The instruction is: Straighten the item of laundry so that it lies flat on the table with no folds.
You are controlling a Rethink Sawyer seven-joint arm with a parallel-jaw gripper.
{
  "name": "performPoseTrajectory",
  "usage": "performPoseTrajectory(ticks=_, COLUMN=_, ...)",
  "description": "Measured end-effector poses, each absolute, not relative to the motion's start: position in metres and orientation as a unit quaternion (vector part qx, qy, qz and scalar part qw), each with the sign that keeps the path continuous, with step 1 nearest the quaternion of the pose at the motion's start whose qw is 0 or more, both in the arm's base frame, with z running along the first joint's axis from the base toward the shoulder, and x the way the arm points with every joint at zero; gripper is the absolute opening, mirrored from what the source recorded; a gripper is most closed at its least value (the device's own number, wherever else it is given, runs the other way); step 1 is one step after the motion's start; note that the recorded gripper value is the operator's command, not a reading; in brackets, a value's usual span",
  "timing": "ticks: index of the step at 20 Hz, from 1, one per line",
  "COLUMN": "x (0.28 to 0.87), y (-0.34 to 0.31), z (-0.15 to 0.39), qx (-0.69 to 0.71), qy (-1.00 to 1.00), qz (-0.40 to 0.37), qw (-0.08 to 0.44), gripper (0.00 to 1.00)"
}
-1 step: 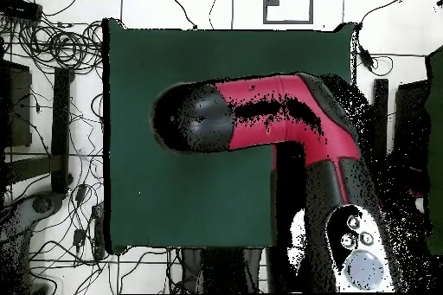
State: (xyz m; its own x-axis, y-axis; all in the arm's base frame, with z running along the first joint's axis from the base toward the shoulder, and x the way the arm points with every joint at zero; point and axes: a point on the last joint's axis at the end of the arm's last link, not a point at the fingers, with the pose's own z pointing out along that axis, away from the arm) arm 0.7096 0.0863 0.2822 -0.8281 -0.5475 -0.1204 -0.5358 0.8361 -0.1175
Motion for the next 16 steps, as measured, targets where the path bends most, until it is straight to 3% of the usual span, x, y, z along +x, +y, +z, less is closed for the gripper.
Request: performPoseTrajectory(ticks=16, x=0.808, y=0.084, z=0.282, qx=-0.258, qy=0.958, qz=-0.064, qw=0.111, gripper=0.0)
